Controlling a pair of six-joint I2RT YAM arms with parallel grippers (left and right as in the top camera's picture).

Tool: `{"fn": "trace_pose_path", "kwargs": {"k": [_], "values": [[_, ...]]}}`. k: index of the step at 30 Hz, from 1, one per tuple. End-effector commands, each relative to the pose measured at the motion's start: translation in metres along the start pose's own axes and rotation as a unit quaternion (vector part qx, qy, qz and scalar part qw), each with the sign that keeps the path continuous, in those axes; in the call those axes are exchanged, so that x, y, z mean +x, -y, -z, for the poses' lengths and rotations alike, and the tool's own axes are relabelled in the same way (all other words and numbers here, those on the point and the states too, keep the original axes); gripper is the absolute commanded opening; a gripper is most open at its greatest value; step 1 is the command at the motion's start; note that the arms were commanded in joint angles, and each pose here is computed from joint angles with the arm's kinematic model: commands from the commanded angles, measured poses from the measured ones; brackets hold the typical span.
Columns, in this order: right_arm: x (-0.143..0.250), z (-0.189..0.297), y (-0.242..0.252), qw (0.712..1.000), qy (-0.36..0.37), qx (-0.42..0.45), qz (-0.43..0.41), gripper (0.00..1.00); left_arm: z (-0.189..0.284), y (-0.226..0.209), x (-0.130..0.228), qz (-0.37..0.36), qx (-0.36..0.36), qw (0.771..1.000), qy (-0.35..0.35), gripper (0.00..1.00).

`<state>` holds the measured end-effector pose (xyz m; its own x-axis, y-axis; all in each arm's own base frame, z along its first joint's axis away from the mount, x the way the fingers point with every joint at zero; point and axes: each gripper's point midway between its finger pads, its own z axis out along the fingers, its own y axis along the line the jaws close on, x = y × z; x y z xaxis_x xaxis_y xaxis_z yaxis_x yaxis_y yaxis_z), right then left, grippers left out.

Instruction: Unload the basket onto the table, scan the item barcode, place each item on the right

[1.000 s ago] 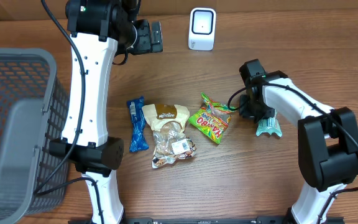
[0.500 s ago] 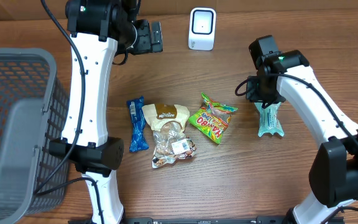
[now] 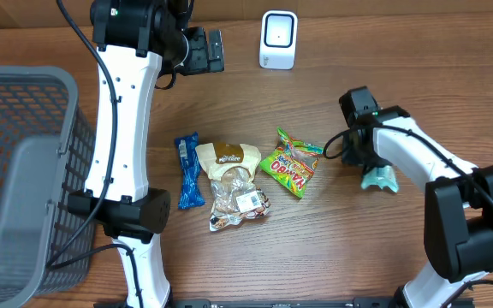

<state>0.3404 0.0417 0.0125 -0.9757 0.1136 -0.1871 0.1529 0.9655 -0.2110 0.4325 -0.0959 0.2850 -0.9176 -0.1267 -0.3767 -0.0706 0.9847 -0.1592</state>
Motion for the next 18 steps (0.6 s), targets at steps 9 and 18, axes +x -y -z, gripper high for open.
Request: {"fn": "trace_pose_path", "kwargs": {"k": [9,18], "values": [[0.006,-0.006,-0.005,1.0,-0.025,-0.013,0.001,0.38,-0.003,0.004,0.001,-0.002,0.004,1.0,-0.003,1.0],[-0.032,0.067,0.023,0.997,-0.025,-0.036,-0.059,0.44,-0.003,0.004,0.001,-0.002,0.004,1.0,-0.003,1.0]]}}
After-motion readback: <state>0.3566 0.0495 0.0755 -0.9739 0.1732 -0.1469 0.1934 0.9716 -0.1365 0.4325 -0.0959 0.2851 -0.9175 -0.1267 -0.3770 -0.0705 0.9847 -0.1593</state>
